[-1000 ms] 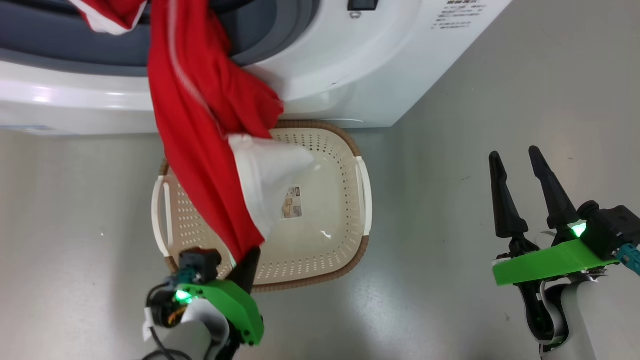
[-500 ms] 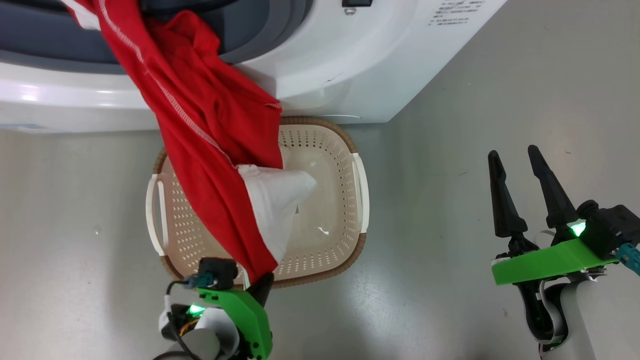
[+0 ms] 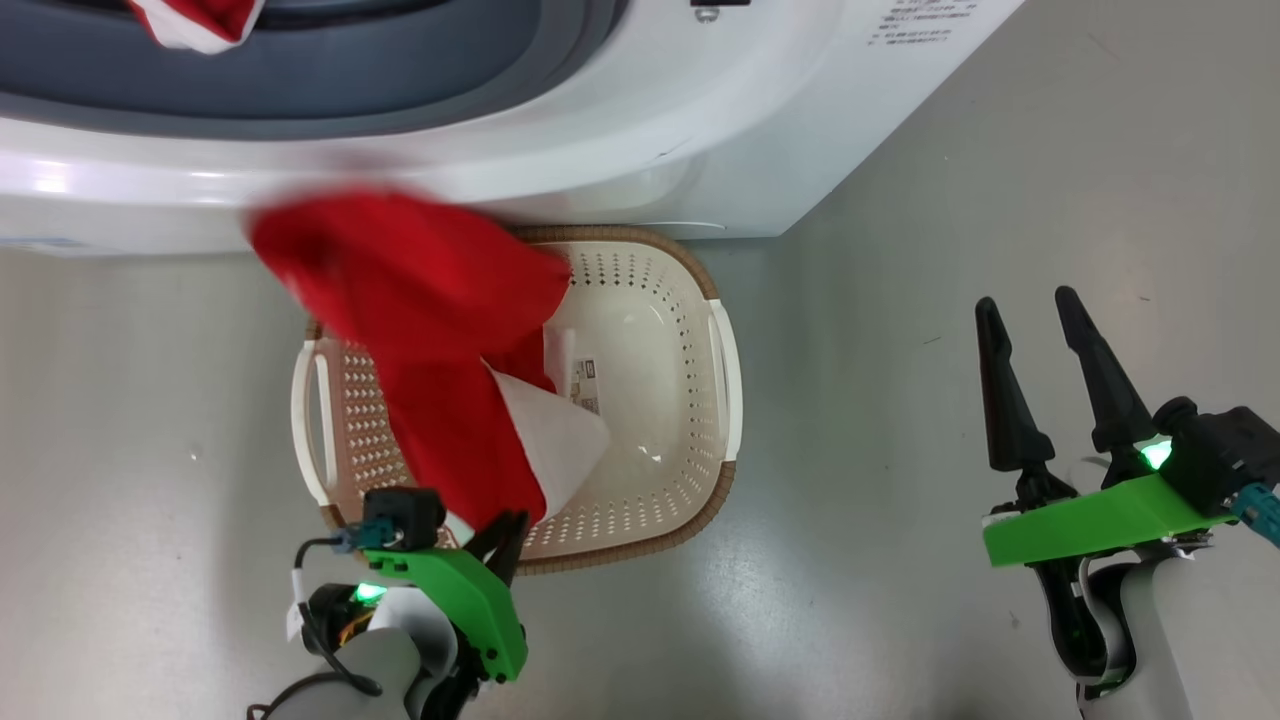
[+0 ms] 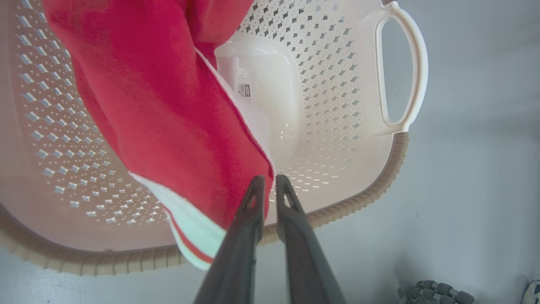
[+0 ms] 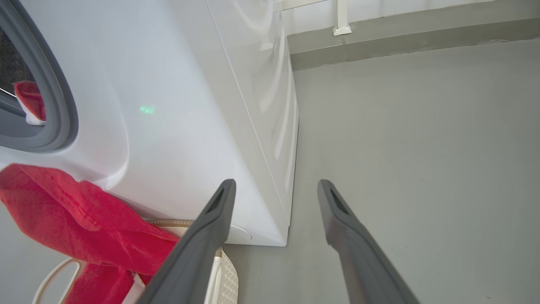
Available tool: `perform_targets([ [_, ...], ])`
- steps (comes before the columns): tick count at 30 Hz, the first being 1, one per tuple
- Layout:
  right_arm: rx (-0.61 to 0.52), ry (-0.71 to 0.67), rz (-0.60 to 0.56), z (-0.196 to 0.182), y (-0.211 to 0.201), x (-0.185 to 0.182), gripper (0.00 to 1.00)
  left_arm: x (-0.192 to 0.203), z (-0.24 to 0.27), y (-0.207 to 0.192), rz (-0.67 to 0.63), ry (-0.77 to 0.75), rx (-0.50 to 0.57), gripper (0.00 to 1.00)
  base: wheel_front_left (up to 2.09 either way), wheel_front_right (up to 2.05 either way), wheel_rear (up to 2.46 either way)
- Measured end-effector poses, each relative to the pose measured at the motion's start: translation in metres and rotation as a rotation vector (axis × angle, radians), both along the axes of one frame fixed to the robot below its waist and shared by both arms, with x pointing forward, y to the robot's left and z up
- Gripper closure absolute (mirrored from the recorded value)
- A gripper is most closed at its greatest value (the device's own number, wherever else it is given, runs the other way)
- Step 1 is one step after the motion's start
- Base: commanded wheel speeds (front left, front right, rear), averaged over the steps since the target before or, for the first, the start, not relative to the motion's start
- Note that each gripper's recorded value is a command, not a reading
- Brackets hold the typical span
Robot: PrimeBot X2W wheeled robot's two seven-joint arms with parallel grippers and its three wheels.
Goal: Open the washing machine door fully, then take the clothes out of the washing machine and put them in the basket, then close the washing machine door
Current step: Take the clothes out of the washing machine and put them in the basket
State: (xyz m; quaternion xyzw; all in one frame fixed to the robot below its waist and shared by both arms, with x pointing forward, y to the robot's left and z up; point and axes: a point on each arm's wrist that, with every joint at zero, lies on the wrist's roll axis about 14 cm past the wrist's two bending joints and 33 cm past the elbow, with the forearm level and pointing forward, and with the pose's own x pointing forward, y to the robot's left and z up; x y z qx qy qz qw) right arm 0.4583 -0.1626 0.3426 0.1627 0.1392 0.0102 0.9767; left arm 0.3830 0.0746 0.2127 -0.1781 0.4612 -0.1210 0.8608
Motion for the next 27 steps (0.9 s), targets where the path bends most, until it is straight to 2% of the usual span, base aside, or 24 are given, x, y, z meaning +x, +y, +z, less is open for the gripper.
perform_targets([
  [2, 0.001, -0.006, 0.001, 0.001, 0.000, 0.002, 0.00, 0.003, 0.001, 0.001, 0.008, -0.008, 0.001, 0.12, 0.00, 0.00, 0.00],
  [4, 0.001, -0.014, 0.002, 0.003, 0.001, 0.005, 0.00, 0.003, 0.001, 0.002, 0.009, -0.007, 0.003, 0.09, 0.00, 0.00, 0.00],
  [6, 0.001, -0.014, 0.002, 0.003, 0.001, 0.005, 0.00, 0.005, 0.001, 0.003, 0.018, -0.014, 0.002, 0.00, 0.00, 0.00, 0.00],
  [18, 0.004, -0.036, 0.004, 0.013, 0.002, 0.007, 0.00, 0.053, 0.034, 0.019, 0.078, -0.175, 0.002, 0.00, 0.00, 0.00, 0.00],
  [27, 0.006, -0.067, 0.008, 0.028, 0.004, 0.007, 0.00, 0.071, 0.068, 0.035, 0.128, -0.311, 0.018, 0.00, 0.00, 0.00, 0.00],
])
